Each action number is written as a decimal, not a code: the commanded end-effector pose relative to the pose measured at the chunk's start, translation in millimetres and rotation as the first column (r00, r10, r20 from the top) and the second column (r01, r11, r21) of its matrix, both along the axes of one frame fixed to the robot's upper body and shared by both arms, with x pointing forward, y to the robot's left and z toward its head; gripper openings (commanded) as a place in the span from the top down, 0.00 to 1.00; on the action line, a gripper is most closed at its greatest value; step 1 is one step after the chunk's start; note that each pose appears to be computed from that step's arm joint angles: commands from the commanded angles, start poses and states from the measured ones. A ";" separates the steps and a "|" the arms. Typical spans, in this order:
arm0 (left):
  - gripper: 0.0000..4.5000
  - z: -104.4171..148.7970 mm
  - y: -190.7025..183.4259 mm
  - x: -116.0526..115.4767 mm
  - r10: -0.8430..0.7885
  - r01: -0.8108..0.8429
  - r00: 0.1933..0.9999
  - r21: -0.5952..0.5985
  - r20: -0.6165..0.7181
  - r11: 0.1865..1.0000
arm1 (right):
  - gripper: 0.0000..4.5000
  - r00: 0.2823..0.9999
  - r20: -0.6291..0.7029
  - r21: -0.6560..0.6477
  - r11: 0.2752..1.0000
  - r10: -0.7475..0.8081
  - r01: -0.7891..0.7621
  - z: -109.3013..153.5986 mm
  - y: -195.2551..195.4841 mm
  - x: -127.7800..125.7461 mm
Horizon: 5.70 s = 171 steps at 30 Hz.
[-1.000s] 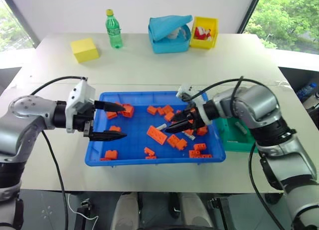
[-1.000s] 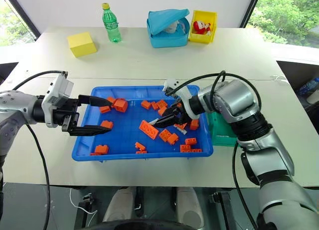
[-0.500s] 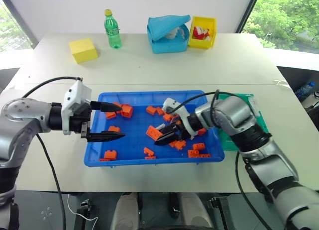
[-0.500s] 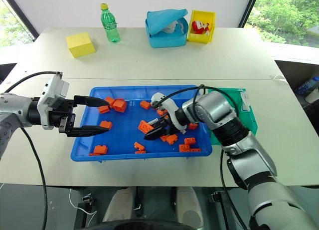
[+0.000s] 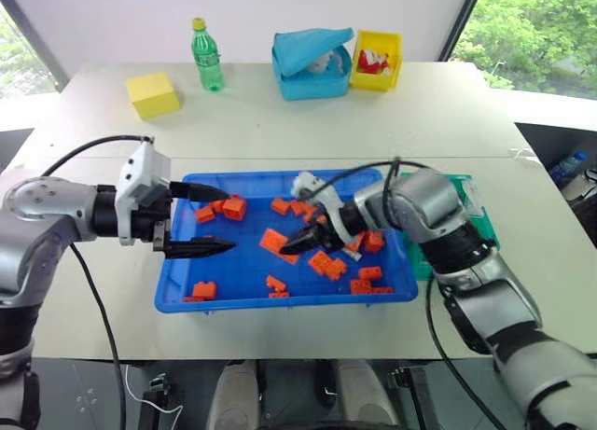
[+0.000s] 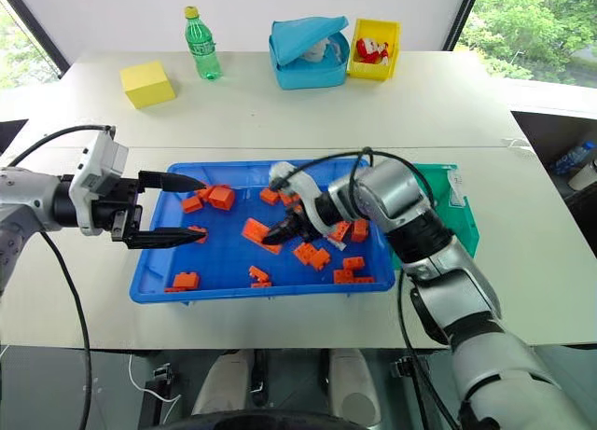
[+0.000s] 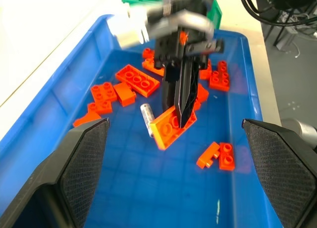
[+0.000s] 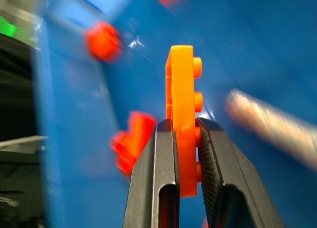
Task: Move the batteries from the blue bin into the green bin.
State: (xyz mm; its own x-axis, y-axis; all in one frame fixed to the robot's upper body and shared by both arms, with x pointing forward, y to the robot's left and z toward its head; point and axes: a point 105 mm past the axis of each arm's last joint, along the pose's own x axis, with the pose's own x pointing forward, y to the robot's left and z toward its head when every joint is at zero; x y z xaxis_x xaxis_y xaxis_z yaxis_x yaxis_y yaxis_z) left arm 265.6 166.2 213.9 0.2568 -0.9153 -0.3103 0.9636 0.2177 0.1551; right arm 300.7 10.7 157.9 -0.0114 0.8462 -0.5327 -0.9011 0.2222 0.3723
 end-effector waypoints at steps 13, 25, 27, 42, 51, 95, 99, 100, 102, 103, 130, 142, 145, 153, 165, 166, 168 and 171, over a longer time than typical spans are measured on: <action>0.00 8.7 -4.6 -2.1 -0.016 0.016 0.999 -0.012 0.040 1.000 | 0.48 0.859 0.448 -0.115 0.969 0.247 -0.219 13.0 45.4 17.9; 0.00 4.9 -4.9 -1.8 -0.011 0.011 0.999 -0.010 0.042 1.000 | 0.48 0.686 0.476 -0.450 0.823 0.550 -0.348 -22.5 -43.9 28.1; 0.00 5.8 -5.9 -2.2 -0.012 0.013 0.999 -0.012 0.043 1.000 | 0.48 0.681 0.496 -0.449 0.831 0.538 -0.330 -26.3 -40.5 33.9; 0.00 6.0 -8.8 -1.9 -0.021 0.022 0.999 -0.010 0.043 1.000 | 1.00 0.766 0.453 -0.375 0.877 0.456 -0.300 -42.6 -44.7 32.5; 0.00 -2.2 -16.5 2.1 -0.047 0.048 0.999 -0.039 0.020 0.998 | 1.00 0.853 0.521 -0.085 0.993 -0.023 0.079 50.9 -108.1 32.0; 0.00 -0.3 -28.1 3.2 -0.085 0.087 0.996 -0.051 0.036 0.995 | 0.01 0.493 0.456 -0.671 0.650 0.741 -0.358 8.9 -132.3 22.4; 0.00 -0.2 -24.3 -0.1 -0.053 0.055 0.998 -0.057 0.042 0.997 | 0.01 0.419 0.407 -0.720 0.568 0.811 -0.400 1.2 -128.9 35.7; 0.00 0.0 -23.3 -1.2 -0.045 0.047 0.998 -0.059 0.044 0.997 | 0.01 0.400 0.388 -0.733 0.542 0.830 -0.412 -1.4 -129.3 37.9; 0.00 0.4 -21.3 -4.5 -0.032 0.034 0.999 -0.064 0.044 0.997 | 0.01 0.337 0.354 -0.772 0.476 0.872 -0.421 -6.2 -129.7 44.9; 0.00 0.4 -21.1 -5.9 -0.029 0.032 0.999 -0.065 0.044 0.997 | 0.01 0.317 0.344 -0.783 0.457 0.884 -0.423 -7.3 -129.9 47.7; 0.00 -1.3 -30.4 -4.0 -0.083 0.085 0.996 -0.068 0.027 0.994 | 0.65 0.304 0.680 -0.497 0.724 0.667 -0.478 26.5 16.3 48.2; 0.00 -2.0 -30.7 1.1 -0.107 0.109 0.994 -0.062 0.024 0.992 | 0.03 0.467 0.609 -0.555 0.764 0.642 -0.327 33.2 -46.5 39.8; 0.00 -3.7 -31.8 2.3 -0.114 0.115 0.993 -0.063 0.023 0.991 | 0.03 0.543 0.600 -0.566 0.791 0.588 -0.232 33.1 -78.3 37.7; 0.00 -4.7 -35.3 5.8 -0.144 0.145 0.989 -0.065 0.015 0.987 | 0.44 0.746 0.588 -0.440 0.897 0.313 -0.029 32.1 -115.4 20.2; 0.00 -2.2 -43.7 13.7 -0.194 0.195 0.981 -0.066 0.022 0.979 | 0.68 0.847 0.507 -0.431 0.898 0.157 0.092 -4.2 -133.1 0.3; 0.00 -2.5 -43.9 13.6 -0.195 0.197 0.980 -0.066 0.022 0.978 | 0.68 0.849 0.506 -0.436 0.895 0.152 0.099 -7.0 -135.3 0.4; 0.00 -3.5 -44.1 13.3 -0.197 0.198 0.980 -0.065 0.022 0.978 | 0.68 0.857 0.499 -0.435 0.892 0.127 0.122 -11.5 -139.7 1.1; 0.00 -4.7 -42.7 12.7 -0.195 0.196 0.981 -0.063 0.022 0.979 | 0.68 0.878 0.467 -0.436 0.891 0.103 0.127 -21.1 -143.8 -3.7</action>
State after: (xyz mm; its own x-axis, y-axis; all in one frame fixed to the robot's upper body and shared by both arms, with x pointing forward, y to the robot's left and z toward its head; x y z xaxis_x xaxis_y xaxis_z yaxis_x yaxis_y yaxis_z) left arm 279.4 122.4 202.3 0.0685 -0.9663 -0.2480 0.9922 0.0401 0.1177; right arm 299.2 -130.7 132.6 0.3287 0.5174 -0.7901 -0.9392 0.2674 -0.2155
